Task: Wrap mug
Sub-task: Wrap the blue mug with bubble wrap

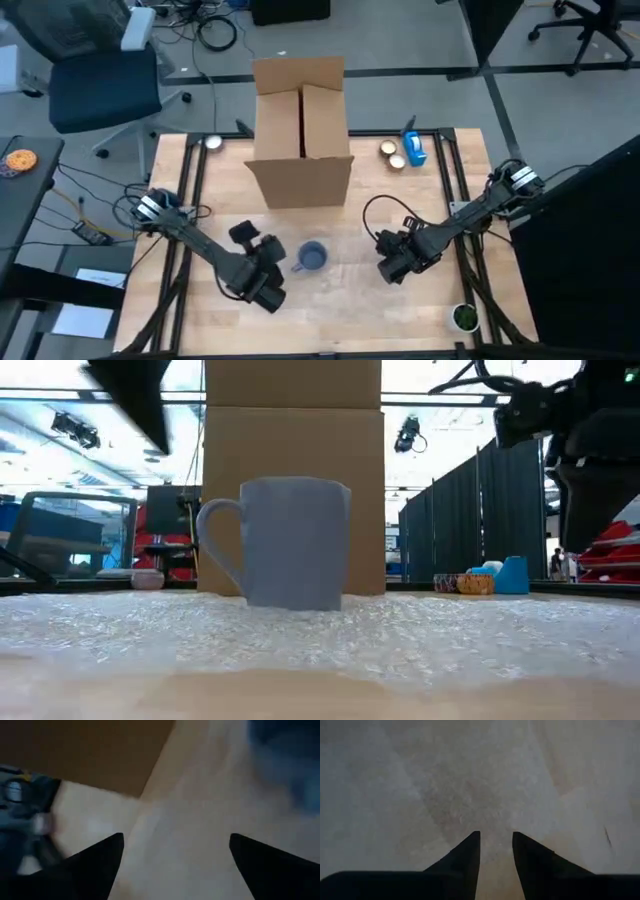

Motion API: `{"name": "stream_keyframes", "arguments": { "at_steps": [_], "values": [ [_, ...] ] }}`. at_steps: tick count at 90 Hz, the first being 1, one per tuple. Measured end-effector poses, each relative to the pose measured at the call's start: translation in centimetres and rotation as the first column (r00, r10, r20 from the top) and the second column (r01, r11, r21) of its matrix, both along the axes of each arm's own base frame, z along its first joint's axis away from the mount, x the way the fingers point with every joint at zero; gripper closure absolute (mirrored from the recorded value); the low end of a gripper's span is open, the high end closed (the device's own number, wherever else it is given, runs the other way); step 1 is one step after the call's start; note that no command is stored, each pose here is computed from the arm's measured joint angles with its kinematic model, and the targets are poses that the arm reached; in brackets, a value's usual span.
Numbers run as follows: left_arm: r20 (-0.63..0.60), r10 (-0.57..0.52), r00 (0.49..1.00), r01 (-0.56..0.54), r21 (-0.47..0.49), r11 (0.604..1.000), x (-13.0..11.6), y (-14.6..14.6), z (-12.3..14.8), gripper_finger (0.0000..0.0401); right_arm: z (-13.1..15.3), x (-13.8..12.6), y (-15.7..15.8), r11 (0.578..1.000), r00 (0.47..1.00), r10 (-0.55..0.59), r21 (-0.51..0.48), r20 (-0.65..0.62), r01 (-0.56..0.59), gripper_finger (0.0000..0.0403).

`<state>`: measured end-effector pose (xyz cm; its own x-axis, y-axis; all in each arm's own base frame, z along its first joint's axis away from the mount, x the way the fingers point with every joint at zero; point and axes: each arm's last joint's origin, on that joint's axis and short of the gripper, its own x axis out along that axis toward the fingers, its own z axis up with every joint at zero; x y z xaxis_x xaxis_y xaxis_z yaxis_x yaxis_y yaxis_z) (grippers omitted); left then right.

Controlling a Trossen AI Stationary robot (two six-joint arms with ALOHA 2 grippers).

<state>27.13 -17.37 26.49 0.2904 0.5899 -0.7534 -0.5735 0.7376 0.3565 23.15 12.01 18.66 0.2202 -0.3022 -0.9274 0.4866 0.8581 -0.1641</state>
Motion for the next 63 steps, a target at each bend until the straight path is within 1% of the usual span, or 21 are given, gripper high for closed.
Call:
{"name": "stream_keyframes", "arguments": {
  "at_steps": [5,9,13,18,30,39,45,50,55,63],
  "values": [
    [0.138,-0.011,0.990,0.009,0.012,1.000,0.3,-1.0,0.1,0.0053,-0.8,-0.1,-0.1,1.000,1.000,-0.016,0.010,0.023,0.016,0.0314],
    [0.221,-0.029,0.975,0.026,0.017,1.000,0.5,-1.6,0.2,0.0053,-1.4,-0.3,-0.3,1.000,0.999,-0.024,0.013,0.028,0.024,0.0314],
    [0.280,-0.050,0.959,0.047,0.017,0.999,0.9,-2.2,0.3,0.0053,-2.1,-0.5,-0.6,0.999,0.999,-0.030,0.012,0.026,0.030,0.0315],
    [0.321,-0.074,0.944,0.076,0.004,0.997,1.3,-2.6,0.4,0.0053,-3.0,-0.9,-1.0,0.999,0.999,-0.039,0.007,0.018,0.039,0.0316],
    [0.371,-0.122,0.921,0.137,-0.014,0.991,2.3,-3.3,0.6,0.0053,-5.1,-1.5,-1.9,0.994,0.992,-0.110,0.035,0.060,0.108,0.0321],
    [0.386,-0.135,0.912,0.154,-0.017,0.988,2.5,-3.5,0.7,0.0053,-6.2,-1.7,-2.1,0.991,0.983,-0.121,0.066,0.135,0.113,0.0333],
    [0.382,-0.134,0.915,0.156,-0.027,0.987,2.5,-3.5,0.7,0.0053,-6.6,-1.7,-2.2,0.991,0.976,-0.125,0.074,0.180,0.113,0.0350],
    [0.378,-0.133,0.916,0.158,-0.036,0.987,2.5,-3.5,0.7,0.0053,-6.6,-1.5,-2.2,0.993,0.974,-0.110,0.066,0.197,0.099,0.0371],
    [0.379,-0.132,0.916,0.158,-0.039,0.987,2.6,-3.5,0.7,0.0053,-6.5,-1.3,-2.1,0.997,0.974,-0.070,0.051,0.215,0.060,0.0392],
    [0.372,-0.133,0.918,0.164,-0.052,0.985,2.6,-3.5,0.7,0.0053,-5.8,-0.5,-1.4,0.999,0.965,0.002,0.045,0.262,-0.015,0.0396]
  ]
}}
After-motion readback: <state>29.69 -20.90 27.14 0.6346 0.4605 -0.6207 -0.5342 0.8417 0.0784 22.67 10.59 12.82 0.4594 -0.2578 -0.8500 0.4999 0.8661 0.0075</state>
